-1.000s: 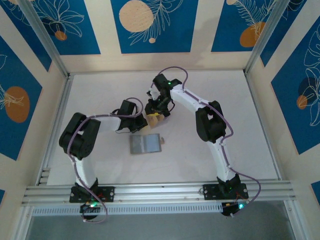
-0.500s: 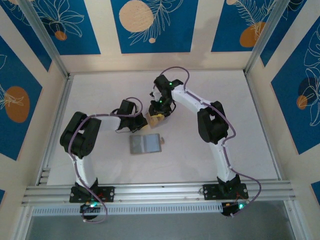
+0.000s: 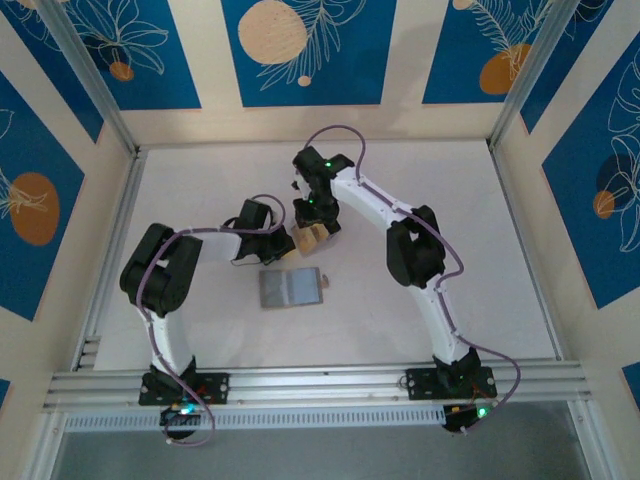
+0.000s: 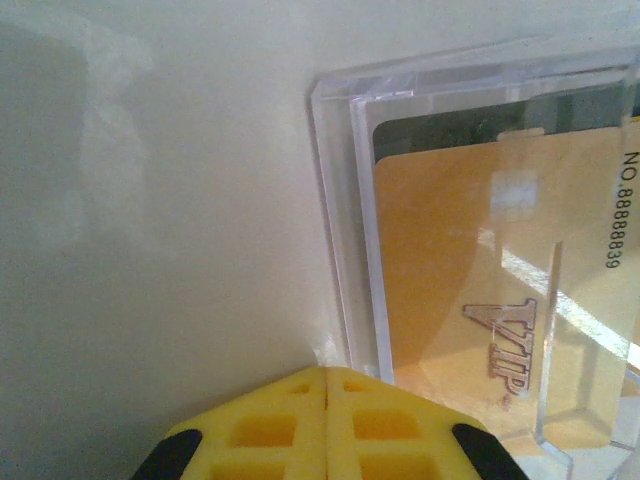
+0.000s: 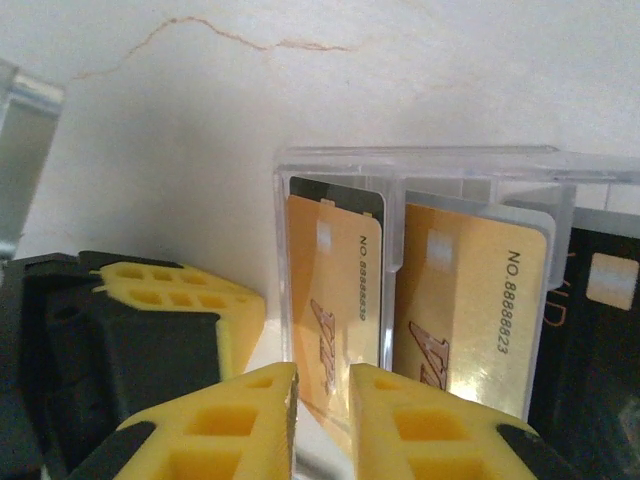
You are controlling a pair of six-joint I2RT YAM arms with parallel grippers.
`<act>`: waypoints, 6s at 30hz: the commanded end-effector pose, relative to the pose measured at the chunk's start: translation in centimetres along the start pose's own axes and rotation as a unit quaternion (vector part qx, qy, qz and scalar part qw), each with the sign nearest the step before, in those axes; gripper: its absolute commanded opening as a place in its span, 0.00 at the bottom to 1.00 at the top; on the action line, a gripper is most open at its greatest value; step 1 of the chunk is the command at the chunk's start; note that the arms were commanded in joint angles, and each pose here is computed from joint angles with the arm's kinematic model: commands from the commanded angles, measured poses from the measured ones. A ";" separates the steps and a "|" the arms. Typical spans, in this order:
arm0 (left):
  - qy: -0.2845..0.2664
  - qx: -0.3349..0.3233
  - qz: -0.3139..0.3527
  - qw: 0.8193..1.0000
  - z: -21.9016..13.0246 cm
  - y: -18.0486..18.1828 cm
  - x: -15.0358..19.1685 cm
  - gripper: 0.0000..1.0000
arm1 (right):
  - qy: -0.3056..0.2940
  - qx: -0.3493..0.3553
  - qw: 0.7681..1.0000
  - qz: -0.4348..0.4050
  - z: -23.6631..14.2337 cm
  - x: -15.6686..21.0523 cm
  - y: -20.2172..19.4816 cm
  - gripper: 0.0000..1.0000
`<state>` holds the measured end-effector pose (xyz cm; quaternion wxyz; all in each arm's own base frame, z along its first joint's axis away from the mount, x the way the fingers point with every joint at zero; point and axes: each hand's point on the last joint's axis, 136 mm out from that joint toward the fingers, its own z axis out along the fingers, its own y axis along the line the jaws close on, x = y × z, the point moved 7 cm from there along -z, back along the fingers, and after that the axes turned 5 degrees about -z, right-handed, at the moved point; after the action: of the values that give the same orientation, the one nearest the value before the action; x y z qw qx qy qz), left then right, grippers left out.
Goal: Put the credit cards into the card holder
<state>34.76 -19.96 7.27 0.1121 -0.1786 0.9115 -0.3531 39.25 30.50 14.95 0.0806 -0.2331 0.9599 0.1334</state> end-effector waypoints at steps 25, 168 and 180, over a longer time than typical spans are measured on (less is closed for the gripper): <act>-0.001 0.008 0.001 1.000 1.4 -0.2 -1.1 0.06 | 0.021 0.009 0.999 -0.027 0.7 0.3 1.7 0.27; 0.010 0.003 0.007 1.000 2.5 -0.5 -0.6 0.05 | -0.040 0.046 0.998 -0.016 -4.8 0.4 -0.9 0.27; 0.010 0.003 0.008 1.000 2.5 -0.7 -0.7 0.05 | -0.031 0.134 0.990 -0.023 -3.7 0.1 -1.9 0.37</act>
<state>35.55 -20.76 7.09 0.0937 -0.1724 0.9100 -0.3652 39.53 27.93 18.11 0.1435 -0.2337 0.9608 0.0401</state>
